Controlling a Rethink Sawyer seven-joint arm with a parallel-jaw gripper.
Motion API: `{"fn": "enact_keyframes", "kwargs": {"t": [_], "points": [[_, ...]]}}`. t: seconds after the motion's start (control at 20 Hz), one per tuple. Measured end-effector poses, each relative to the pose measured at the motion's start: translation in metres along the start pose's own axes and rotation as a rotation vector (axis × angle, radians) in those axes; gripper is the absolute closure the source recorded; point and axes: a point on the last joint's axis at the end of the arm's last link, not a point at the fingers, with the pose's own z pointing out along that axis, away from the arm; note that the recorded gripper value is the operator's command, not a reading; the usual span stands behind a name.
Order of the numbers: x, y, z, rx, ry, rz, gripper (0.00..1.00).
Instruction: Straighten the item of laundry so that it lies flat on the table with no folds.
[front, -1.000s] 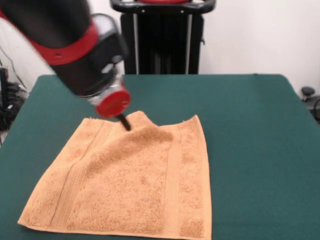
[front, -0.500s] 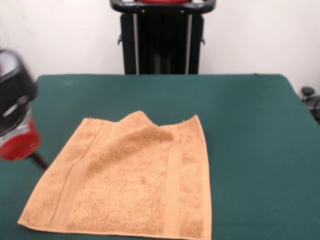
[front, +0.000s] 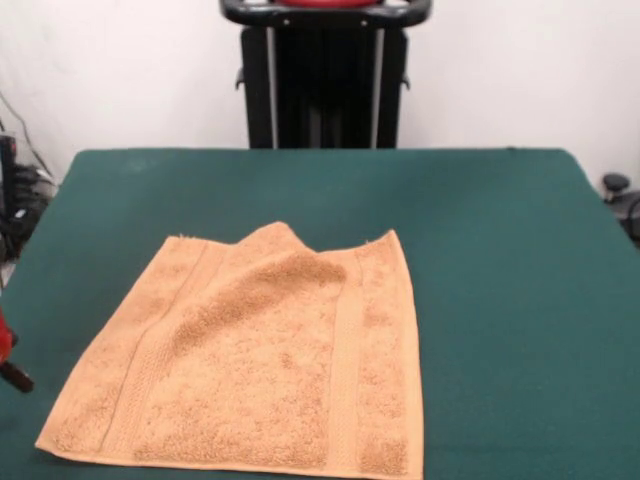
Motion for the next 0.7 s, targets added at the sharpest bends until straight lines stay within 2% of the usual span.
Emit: {"fn": "enact_keyframes", "kwargs": {"t": [0.15,0.4,0.7], "points": [[0.002,0.009,0.015,0.011,0.008,-0.008,0.0],[0.009,0.025,0.026,0.027,-0.003,-0.028,0.0],[0.014,0.036,0.024,0.044,-0.013,-0.037,0.0]]}}
